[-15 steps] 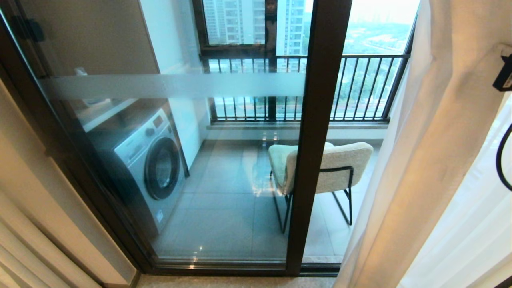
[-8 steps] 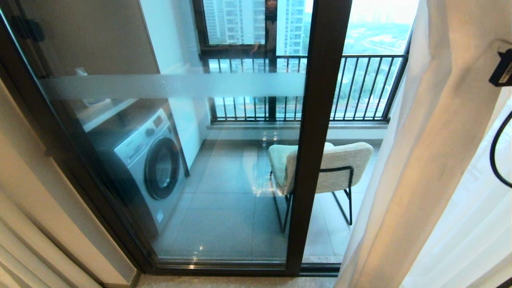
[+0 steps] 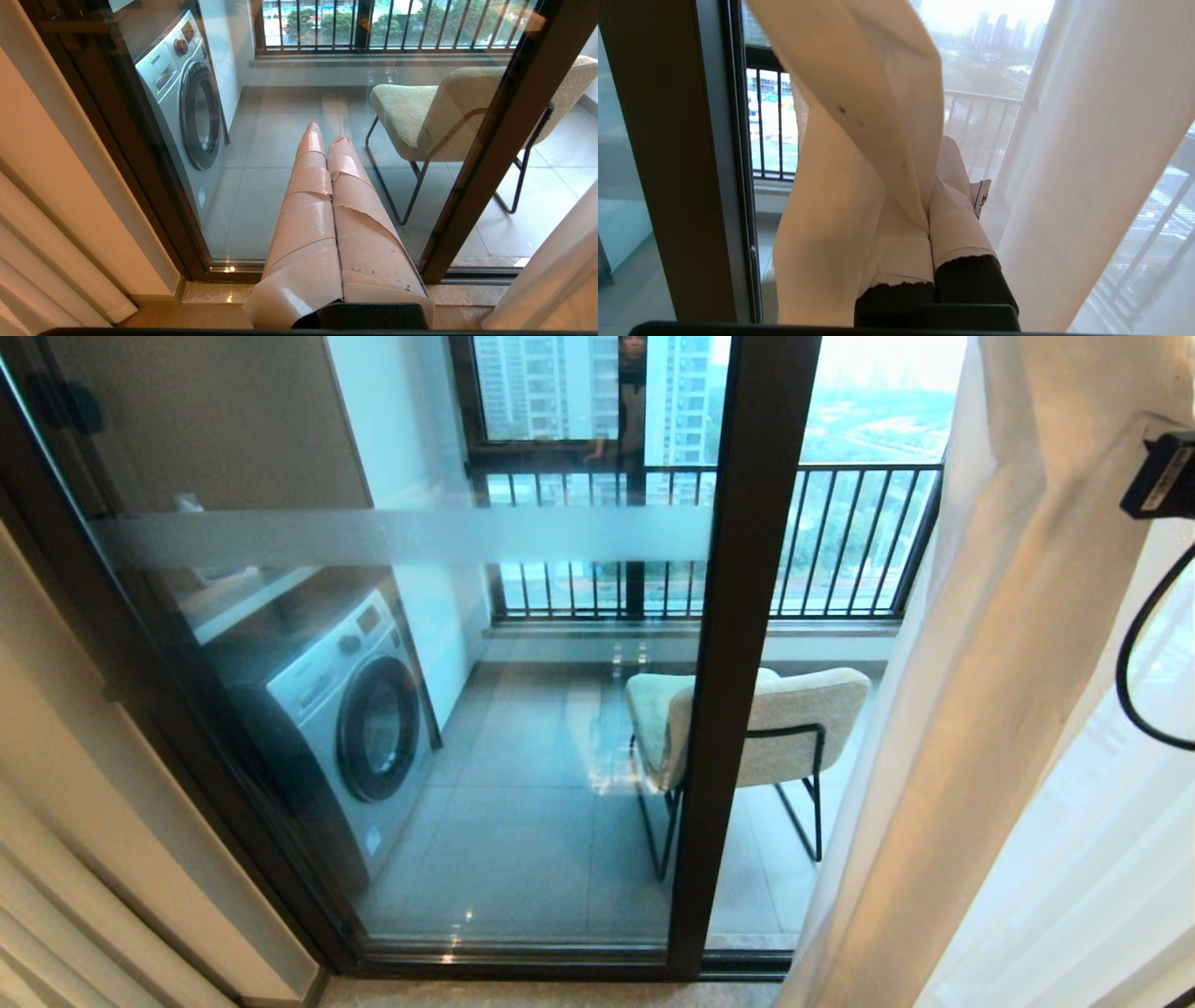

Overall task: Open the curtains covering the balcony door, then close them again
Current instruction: Pull the inner curtains open on both sides

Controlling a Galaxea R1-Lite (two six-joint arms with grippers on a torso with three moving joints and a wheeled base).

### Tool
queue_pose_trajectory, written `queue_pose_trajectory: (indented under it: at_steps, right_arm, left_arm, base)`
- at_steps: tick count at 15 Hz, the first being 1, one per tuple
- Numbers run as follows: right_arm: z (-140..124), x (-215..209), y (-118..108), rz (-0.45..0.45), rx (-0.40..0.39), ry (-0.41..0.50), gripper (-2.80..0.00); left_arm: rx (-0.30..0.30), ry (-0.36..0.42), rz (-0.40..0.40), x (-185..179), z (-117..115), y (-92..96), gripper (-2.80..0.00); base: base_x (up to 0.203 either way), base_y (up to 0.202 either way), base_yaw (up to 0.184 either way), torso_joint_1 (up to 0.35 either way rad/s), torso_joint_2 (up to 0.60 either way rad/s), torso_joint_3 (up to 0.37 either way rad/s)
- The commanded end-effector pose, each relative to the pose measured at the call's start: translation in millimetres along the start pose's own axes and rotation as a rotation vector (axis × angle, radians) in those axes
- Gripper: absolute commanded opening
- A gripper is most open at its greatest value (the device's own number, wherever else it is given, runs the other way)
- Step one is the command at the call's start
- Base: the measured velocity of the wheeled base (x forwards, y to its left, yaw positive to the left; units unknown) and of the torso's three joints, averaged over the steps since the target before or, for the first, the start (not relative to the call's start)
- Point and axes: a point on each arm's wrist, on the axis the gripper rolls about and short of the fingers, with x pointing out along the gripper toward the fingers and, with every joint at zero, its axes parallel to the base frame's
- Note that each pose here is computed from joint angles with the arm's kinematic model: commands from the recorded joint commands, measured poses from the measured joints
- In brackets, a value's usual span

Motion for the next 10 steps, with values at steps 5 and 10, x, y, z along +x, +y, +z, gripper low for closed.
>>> queue_pose_trajectory:
  at_steps: [5, 10]
  right_arm:
    - [-7.6, 15.5, 2.0, -0.001, -0.001, -0.005, -2.80]
    - [-10.0, 17.1, 2.4, 0.000, -0.002, 0.002, -2.80]
  left_arm:
    - [0.000, -0.001, 0.000, 0.0, 0.0, 0.0, -2.80]
    - [-0.003, -0.001, 0.001, 0.0, 0.0, 0.0, -2.80]
  base:
    - [0.000, 0.000, 0.000, 0.000, 0.00, 0.000]
    - [0.000, 0.000, 0.000, 0.000, 0.00, 0.000]
